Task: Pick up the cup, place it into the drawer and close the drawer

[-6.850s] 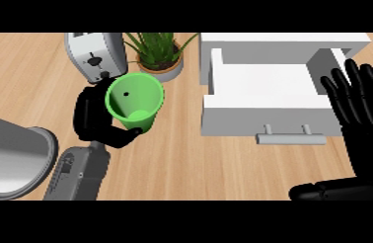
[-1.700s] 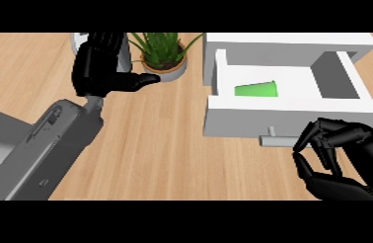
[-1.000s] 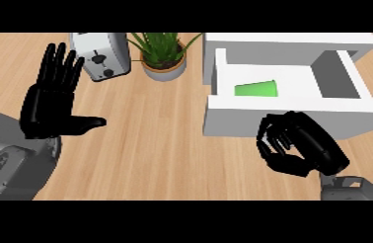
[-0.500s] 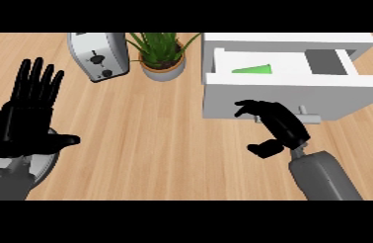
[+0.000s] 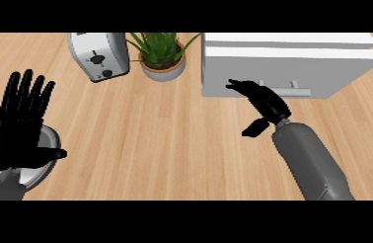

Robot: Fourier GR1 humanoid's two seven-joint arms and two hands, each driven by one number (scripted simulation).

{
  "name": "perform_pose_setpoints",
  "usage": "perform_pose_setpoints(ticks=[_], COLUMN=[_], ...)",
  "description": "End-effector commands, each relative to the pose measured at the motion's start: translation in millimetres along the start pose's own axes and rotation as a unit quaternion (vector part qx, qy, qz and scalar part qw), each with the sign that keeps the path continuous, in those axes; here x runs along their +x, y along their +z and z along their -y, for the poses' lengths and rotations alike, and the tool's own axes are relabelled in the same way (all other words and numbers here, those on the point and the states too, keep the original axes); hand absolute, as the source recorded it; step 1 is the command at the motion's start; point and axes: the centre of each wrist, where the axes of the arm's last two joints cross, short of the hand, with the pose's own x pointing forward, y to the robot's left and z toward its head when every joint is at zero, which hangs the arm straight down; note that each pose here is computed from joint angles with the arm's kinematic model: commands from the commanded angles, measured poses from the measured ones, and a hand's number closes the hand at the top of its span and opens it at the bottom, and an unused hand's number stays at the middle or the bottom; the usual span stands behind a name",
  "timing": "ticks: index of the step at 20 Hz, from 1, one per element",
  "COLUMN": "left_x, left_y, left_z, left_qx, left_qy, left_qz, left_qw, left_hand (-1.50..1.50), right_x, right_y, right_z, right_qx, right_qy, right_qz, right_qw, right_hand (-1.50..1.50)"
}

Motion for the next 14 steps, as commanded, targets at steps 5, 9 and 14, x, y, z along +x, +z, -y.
perform_pose_setpoints(ticks=[5,9,14], left_x=[12.1,-3.2,-7.7], left_y=[-10.8,-7.2,-3.7], left_z=[-9.2,4.5,-1.0], left_qx=[-0.004,-0.020,-0.022], left_qy=[0.016,0.016,0.009], left_qz=[0.001,-0.004,0.003], left_qw=[0.9999,0.9997,0.9997], left_hand=[-1.50,-1.50,-1.50], right_x=[-33.1,-45.2,-53.7], right_y=[-22.4,-20.2,-17.1], right_z=[47.6,47.9,61.1], right_qx=[0.012,0.018,0.014], right_qy=[-0.049,-0.035,-0.036], right_qz=[-0.011,-0.028,-0.030], right_qw=[0.999,0.999,0.999], right_hand=[-1.50,-1.50,-1.50])
